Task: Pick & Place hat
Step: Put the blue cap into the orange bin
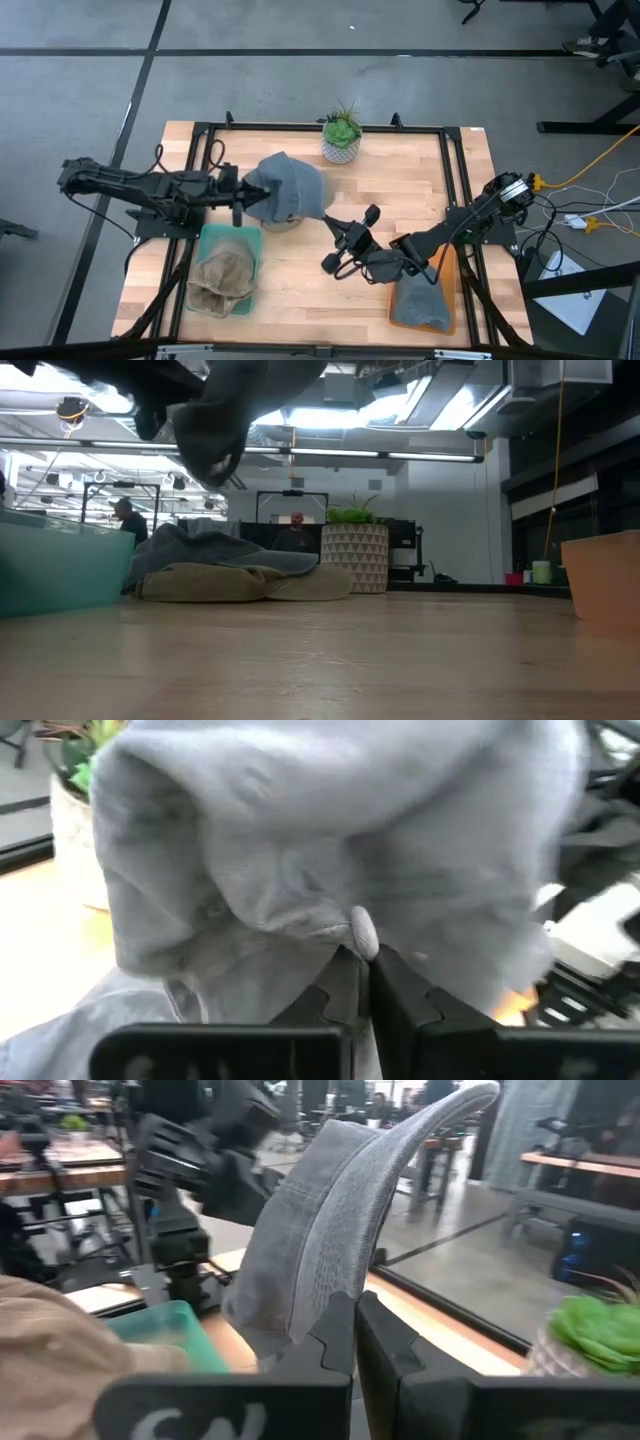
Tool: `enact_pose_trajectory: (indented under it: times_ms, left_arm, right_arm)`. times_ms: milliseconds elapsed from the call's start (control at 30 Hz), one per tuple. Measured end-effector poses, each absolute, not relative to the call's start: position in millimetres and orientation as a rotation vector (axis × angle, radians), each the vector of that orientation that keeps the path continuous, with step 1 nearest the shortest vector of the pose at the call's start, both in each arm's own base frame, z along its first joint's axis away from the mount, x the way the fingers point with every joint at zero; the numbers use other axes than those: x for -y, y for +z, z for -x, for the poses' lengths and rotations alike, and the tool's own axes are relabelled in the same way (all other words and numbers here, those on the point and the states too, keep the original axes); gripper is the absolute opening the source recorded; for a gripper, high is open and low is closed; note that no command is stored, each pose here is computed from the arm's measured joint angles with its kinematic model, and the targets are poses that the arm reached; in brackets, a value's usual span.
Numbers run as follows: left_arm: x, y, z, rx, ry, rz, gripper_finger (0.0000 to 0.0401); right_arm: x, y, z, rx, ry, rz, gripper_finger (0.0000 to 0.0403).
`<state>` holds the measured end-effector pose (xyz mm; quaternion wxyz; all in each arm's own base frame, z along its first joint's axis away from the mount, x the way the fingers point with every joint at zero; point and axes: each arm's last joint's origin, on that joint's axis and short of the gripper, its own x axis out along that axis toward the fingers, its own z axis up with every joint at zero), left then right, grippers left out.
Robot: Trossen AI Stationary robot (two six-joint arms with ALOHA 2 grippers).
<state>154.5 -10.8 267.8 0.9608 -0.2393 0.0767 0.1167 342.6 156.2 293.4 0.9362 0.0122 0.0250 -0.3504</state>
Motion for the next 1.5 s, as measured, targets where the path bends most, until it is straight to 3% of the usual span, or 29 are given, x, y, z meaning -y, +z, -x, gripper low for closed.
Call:
enact_pose_trajectory:
  times_ms: [267,533,900,1233,1500]
  left_arm:
    - [21.9,282.2,-132.2,-0.076,0.105,0.458,0.0007]
    - [35.1,290.5,-126.6,-0.037,-0.126,0.303,0.0007]
    - [43.2,297.5,-119.8,0.022,-0.257,0.234,0.0007]
    - [37.9,298.2,-119.1,0.049,-0.054,0.32,0.0006]
    - [33.3,296.1,-123.1,0.07,0.162,0.41,0.0006]
  right_arm:
    - [-149.8,286.1,-344.1,-0.058,-0.734,-0.108,0.0004]
    - [-120.3,277.7,-360.9,-0.125,-0.564,-0.326,0.0004]
    - [-111.4,274.9,-363.3,-0.155,-0.572,-0.314,0.0009]
    - [-105.5,267.6,-362.2,-0.232,-0.584,-0.27,0.0037]
    - [-94.5,279.1,-374.6,-0.181,-0.385,-0.351,0.0118]
